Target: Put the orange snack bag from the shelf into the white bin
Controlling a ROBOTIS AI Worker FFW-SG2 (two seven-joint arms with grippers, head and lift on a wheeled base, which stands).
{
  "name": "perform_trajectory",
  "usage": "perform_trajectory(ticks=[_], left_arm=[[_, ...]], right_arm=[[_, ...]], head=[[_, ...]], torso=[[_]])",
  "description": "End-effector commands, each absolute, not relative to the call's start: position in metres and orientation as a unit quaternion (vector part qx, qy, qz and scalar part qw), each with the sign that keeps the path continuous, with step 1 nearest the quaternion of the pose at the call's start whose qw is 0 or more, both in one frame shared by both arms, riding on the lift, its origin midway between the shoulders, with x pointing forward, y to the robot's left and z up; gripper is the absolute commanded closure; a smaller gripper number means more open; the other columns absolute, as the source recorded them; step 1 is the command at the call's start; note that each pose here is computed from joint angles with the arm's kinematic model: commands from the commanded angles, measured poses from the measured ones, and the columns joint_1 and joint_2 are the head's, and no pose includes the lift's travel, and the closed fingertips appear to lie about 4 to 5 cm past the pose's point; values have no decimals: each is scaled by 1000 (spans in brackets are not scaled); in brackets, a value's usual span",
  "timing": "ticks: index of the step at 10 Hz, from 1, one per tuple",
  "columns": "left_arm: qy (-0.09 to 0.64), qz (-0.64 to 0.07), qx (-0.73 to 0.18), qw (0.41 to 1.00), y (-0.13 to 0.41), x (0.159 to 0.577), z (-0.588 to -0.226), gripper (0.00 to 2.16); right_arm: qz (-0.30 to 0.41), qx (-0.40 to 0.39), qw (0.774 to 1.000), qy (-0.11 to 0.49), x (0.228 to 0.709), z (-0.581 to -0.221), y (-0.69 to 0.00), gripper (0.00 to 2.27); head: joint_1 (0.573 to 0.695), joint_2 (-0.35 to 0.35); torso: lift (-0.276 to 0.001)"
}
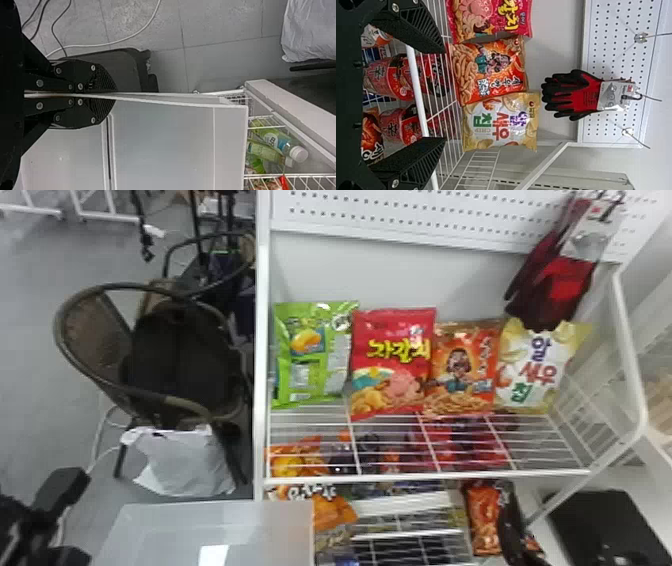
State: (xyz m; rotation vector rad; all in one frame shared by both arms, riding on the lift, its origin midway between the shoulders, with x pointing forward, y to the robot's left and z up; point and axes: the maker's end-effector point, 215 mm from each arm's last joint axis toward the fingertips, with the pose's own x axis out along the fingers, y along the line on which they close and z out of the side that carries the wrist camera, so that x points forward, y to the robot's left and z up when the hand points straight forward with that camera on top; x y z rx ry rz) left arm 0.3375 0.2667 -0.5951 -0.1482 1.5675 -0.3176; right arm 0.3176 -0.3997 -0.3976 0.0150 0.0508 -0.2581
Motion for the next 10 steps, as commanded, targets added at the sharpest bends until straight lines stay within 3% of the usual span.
perform_trajectory(ticks=[1,10], left_arm=[[705,-142,-65,692,266,336,-596,2135],[708,-142,-62,689,266,334,-598,2135]], right_arm=[[-131,11,991,26,318,-399,-402,103],[-116,21,992,35,333,-405,-390,97]], head=[[695,-234],[695,-222]], torso=[[1],[1]])
